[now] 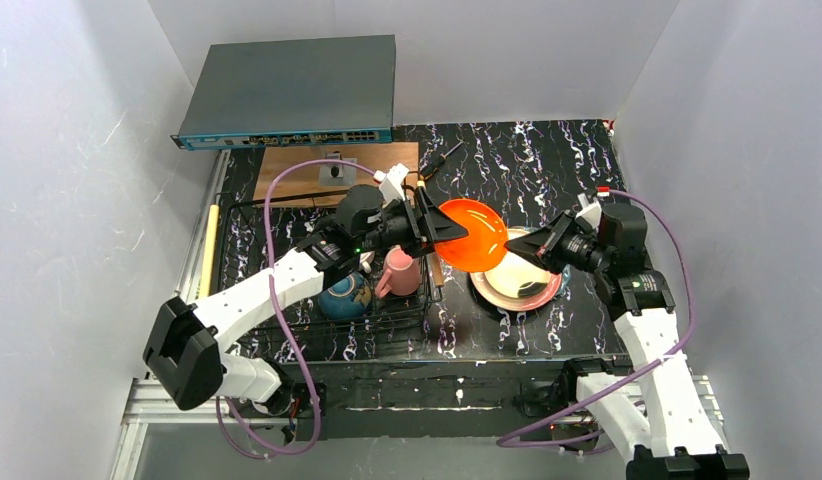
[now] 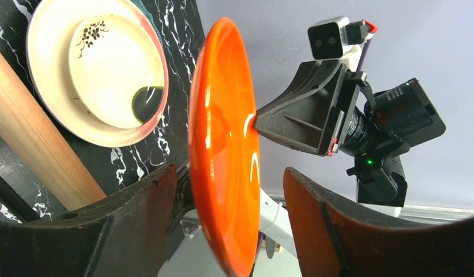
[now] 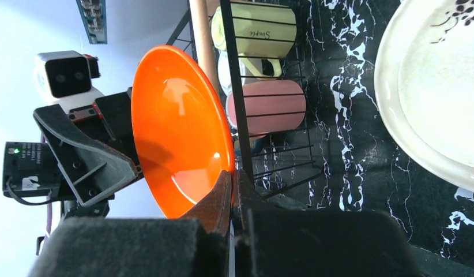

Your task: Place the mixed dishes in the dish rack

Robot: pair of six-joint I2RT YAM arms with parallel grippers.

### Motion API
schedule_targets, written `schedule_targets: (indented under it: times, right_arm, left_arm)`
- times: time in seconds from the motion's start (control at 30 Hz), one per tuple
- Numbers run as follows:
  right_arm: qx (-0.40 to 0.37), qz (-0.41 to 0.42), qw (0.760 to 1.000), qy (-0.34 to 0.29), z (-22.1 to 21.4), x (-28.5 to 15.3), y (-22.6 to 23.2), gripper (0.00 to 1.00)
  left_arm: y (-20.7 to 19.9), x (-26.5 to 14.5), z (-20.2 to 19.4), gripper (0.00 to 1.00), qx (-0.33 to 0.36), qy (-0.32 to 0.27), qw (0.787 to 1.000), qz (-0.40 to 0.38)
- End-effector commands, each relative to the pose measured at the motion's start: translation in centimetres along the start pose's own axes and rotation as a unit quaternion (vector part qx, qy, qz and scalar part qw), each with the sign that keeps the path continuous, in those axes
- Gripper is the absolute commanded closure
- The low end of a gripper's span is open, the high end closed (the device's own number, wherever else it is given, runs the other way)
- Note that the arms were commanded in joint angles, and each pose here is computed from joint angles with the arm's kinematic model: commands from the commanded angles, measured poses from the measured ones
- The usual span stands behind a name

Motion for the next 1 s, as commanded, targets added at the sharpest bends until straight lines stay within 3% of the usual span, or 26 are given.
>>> schedule_targets:
  times: [0.0, 0.13, 0.4, 0.47, 0.53, 0.7, 0.8, 0.97]
  right_arm:
    - [-0.032, 0.035, 0.999, -0.023, 0.6, 0.1, 2.3, 0.99]
    - [-0.035, 0.040, 0.998, -0.014, 0.1, 0.8, 2.6, 0.99]
    - [-0.077, 0.075, 0.994, 0.001, -1.0, 1.8, 3.6, 0.99]
    - [-0.092, 0.085, 0.992, 0.005, -1.3, 1.9, 3.9, 0.98]
    - [-0.113, 0.100, 0.988, 0.015, -1.5, 1.9, 4.2, 0.88]
    - [-0.206, 0.160, 0.963, 0.070, -2.4, 1.7, 5.1, 0.44]
    - [-0.251, 0.180, 0.946, 0.096, -3.1, 1.4, 4.8, 0.24]
    - [-0.281, 0.253, 0.917, 0.129, -4.4, 0.7, 4.8, 0.17]
  left_arm:
    - [-1.7, -2.1, 0.3, 0.38, 0.025, -0.031, 0.999, -0.016]
    - [-1.4, -3.2, 0.1, 0.50, 0.036, -0.048, 0.998, 0.000]
    - [-0.6, -6.4, -0.4, 0.96, 0.077, -0.078, 0.993, 0.049]
    - [-0.7, -7.2, -0.5, 1.00, 0.088, -0.081, 0.991, 0.054]
    - [-1.1, -7.9, -0.7, 1.00, 0.105, -0.078, 0.990, 0.044]
    - [-1.8, -9.2, -1.7, 1.00, 0.176, -0.038, 0.984, 0.006]
    - [-2.0, -10.2, -2.6, 1.00, 0.217, 0.000, 0.976, -0.021]
    - [-2.2, -11.8, -3.9, 1.00, 0.261, 0.042, 0.963, -0.060]
Point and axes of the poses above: each gripper's point midway between its finger pads, its own x axis out along the fingers, its own y axis along the line the jaws close on, z = x × y, the point moved 8 cm from there along -x, back along the fingers, and after that the axes turned 8 degrees about -x, right-handed, at the moved point
